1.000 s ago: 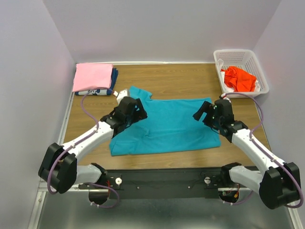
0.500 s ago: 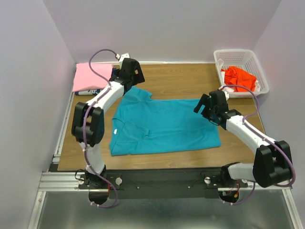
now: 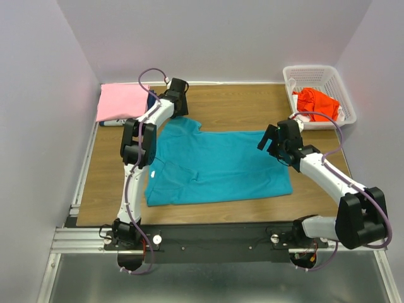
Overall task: Fold and stack the t-shirts
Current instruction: Fold the tshirt
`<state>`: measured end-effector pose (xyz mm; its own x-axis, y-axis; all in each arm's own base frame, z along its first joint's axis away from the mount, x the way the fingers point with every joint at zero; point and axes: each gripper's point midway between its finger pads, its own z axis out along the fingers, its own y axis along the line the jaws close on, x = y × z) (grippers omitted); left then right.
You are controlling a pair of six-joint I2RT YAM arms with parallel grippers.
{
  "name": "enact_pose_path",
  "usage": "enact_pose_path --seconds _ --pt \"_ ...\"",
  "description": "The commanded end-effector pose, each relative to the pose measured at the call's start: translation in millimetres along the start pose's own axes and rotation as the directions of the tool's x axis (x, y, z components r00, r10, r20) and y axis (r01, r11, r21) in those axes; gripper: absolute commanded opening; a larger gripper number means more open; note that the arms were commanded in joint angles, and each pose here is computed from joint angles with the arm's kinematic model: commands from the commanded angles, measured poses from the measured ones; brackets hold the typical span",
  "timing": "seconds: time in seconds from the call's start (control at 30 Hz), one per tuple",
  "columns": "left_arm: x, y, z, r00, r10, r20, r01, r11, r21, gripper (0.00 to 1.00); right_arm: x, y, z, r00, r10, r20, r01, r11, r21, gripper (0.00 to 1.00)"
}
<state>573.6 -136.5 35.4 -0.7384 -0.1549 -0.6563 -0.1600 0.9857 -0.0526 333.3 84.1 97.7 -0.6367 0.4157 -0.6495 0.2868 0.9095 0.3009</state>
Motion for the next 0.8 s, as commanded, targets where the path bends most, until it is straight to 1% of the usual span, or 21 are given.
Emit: enact_pose_path --seconds 0.0,0.07,0.17,0.2,0.27,0.3,0.37,0.43,0.47,0.53,0.57,0.77 --pt "7.9 5.8 -7.5 0.999 0.016 -0.036 -0.017 1.000 -0.023 0.63 -3.6 -6.5 -2.7 0.999 -0.017 0.027 0.016 1.000 0.027 1.00" --pt "8.8 4.9 -11.5 0.999 0.012 -0.036 -0.012 1.000 -0.015 0.62 -1.8 -7.0 -1.1 1.000 -0.018 0.020 0.018 0.999 0.030 1.00" --pt "14.7 5.9 -8.8 0.999 0.015 -0.039 -0.015 1.000 -0.007 0.57 0.9 -7.0 1.2 1.000 -0.018 0.009 0.018 0.999 0.030 1.00" --pt "18.3 3.3 -7.6 0.998 0.022 -0.051 -0.022 1.000 0.005 0.52 2.4 -8.0 1.4 1.000 -0.019 0.006 0.019 0.999 0.032 1.00" --pt "22.0 4.1 -6.8 0.998 0.022 -0.060 -0.021 1.000 0.004 0.46 2.3 -8.0 1.3 1.000 -0.020 0.007 0.020 0.999 0.034 1.00" --pt "23.3 4.0 -6.4 0.998 0.020 -0.061 -0.020 1.000 0.001 0.40 2.3 -9.3 1.6 1.000 -0.020 0.008 0.019 0.999 0.038 1.00" --pt "24.6 4.5 -6.4 0.998 0.021 -0.063 -0.021 1.000 0.000 0.36 1.9 -9.7 1.1 1.000 -0.016 0.011 0.016 0.999 0.040 1.00" --pt "24.3 3.8 -4.8 0.998 0.023 -0.063 -0.023 1.000 0.002 0.26 1.9 -10.4 1.0 1.000 -0.017 0.013 0.016 0.999 0.042 1.00" --pt "24.3 2.0 -5.2 0.998 0.022 -0.065 -0.021 1.000 0.011 0.16 1.9 -10.3 1.0 1.000 -0.015 0.013 0.014 0.999 0.042 1.00" --pt "20.8 -0.2 -6.0 0.998 0.022 -0.056 -0.021 1.000 0.021 0.04 1.1 -11.4 1.1 1.000 -0.016 0.018 0.015 0.999 0.050 1.00" --pt "19.3 -2.1 -6.8 0.998 0.022 -0.053 -0.021 0.999 0.027 0.00 0.2 -12.7 1.3 1.000 -0.016 0.022 0.014 0.998 0.056 1.00" --pt "-1.9 -9.3 -24.4 0.999 0.031 0.015 -0.032 0.998 0.059 0.00 -15.2 -15.1 4.0 0.997 0.000 0.071 -0.008 0.995 0.104 1.00"
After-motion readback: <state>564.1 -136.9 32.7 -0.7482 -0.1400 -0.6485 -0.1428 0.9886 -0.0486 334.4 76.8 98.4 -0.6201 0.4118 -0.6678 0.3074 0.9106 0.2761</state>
